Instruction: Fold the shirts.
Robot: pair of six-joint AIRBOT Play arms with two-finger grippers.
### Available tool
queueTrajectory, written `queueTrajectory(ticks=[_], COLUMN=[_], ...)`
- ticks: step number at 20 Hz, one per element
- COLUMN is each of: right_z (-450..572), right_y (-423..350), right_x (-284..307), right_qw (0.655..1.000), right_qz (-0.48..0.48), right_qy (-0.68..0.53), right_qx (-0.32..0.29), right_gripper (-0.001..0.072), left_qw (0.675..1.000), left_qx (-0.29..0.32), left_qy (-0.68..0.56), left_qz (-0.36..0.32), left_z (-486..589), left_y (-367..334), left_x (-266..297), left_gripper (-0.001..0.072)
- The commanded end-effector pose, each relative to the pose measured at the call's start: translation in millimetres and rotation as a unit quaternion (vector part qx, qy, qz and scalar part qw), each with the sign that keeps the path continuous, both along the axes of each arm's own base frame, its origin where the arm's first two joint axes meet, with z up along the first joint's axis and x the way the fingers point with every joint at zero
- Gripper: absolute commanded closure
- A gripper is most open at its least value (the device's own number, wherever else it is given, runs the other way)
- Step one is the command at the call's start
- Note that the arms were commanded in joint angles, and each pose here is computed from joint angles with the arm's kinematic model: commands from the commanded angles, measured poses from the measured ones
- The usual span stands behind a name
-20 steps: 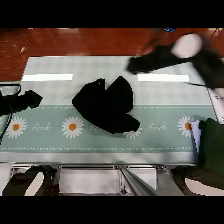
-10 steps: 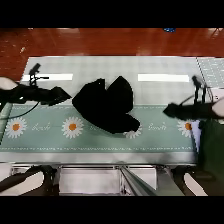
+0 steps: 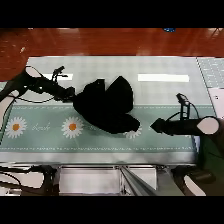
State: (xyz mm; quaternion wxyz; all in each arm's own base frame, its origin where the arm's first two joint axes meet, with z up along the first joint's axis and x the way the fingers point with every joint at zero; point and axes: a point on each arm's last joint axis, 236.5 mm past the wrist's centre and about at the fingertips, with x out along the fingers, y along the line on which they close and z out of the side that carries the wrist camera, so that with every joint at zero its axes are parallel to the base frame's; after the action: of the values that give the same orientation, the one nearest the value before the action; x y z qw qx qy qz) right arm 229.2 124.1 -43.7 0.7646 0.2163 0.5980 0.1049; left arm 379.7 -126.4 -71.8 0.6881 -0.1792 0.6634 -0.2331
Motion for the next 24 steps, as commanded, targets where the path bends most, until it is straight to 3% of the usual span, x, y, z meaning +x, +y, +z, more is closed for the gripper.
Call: queueTrajectory(ticks=[1,6,11,12,14,16,20,24], right_z=[-15.4,-47.9,-52.9,-55.0,-51.6,-18.8,118.0,324.8], right_y=[32.3,70.0,105.8,112.1,126.7,140.1,102.7,43.4], right_x=[2.3,10.4,35.9,43.3,55.9,72.0,151.9,178.2], right_qw=[1.0,0.996,0.988,0.986,0.984,0.981,0.978,0.929], right_qz=[-0.002,-0.006,-0.013,-0.013,0.021,0.082,0.125,0.108], right_qy=[0.017,0.053,0.067,0.071,0.068,0.033,-0.137,-0.354], right_qx=[0.022,0.068,0.139,0.147,0.161,0.172,0.093,0.0], right_gripper=[0.0303,0.0302,0.0303,0.0342,0.0666,0.0689,0.0689,0.069], left_qw=[0.998,0.997,0.998,0.998,0.999,1.0,0.983,0.895], left_qx=[0.031,0.03,0.027,0.018,-0.002,0.0,0.01,0.004], left_qy=[0.024,0.032,0.04,0.042,0.038,0.006,-0.17,-0.417], left_qz=[-0.04,-0.063,-0.044,-0.037,-0.029,-0.025,0.064,0.161], left_z=[-5.2,10.0,12.9,15.1,24.7,45.7,165.7,362.5], left_y=[5.4,5.9,3.3,-0.5,-8.5,-5.3,37.4,75.9], left_x=[-10.5,-13.8,-12.6,-11.7,-9.8,-3.9,46.4,52.7], left_gripper=[0.0684,0.0684,0.0684,0.0684,0.0684,0.0685,0.0685,0.0684])
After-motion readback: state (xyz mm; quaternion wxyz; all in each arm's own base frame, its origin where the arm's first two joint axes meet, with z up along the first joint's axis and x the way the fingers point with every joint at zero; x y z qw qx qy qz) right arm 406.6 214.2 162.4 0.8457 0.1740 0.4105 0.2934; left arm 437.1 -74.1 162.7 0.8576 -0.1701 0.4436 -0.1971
